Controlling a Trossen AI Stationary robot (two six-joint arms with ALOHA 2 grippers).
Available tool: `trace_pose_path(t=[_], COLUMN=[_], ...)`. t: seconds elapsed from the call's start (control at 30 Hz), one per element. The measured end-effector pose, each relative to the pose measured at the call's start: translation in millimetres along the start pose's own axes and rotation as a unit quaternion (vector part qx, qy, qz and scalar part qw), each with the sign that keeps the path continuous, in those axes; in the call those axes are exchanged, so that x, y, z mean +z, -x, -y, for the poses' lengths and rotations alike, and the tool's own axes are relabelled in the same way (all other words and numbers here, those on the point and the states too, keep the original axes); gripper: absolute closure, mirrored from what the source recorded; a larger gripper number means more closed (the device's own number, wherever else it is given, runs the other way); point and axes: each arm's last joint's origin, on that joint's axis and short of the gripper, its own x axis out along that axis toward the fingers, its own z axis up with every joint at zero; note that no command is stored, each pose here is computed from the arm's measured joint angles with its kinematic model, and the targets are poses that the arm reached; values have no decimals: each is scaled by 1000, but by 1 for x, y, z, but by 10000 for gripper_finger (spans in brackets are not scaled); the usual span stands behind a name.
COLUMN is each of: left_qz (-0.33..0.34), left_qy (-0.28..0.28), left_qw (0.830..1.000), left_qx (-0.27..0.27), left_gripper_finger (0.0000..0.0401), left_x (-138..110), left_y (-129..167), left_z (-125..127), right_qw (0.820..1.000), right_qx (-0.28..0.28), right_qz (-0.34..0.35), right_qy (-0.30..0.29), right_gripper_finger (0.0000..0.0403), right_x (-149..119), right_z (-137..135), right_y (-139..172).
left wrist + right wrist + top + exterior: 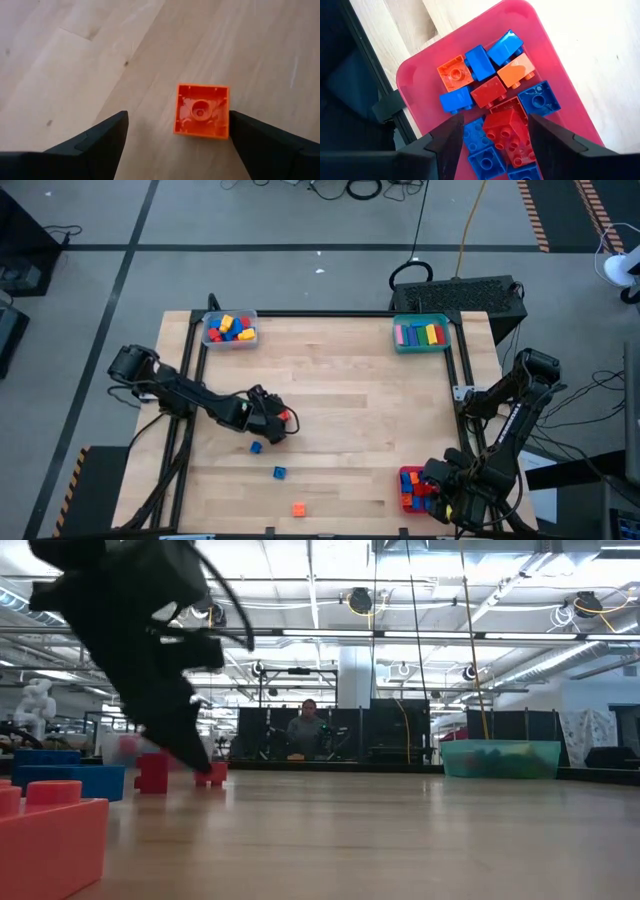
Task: Sort blocks by size
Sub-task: Put the small orange game piece into the red bin
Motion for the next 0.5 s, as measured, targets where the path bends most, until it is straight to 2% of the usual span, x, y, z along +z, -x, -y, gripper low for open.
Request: trace_pose_path(t=[0.27, 0.37, 0.5], left_qz=[13, 15, 3], left_qy=[-11, -22, -18], left_qw=[1000, 1000, 1000], left_qx=[-4, -6, -19], left_gripper_finger=[75, 113, 191], left_x=[-3, -3, -2], left_y=[-10, -10, -11], left_z=[4, 4, 3], right_qw=[1000, 999, 996], right_qx=[0, 2, 6], right_qz=[19, 35, 93], right_qy=[-2, -5, -14], right_gripper_finger=[198, 198, 198], right_x=[2, 3, 7], right_z=[0, 0, -1], right_y=[0, 0, 0])
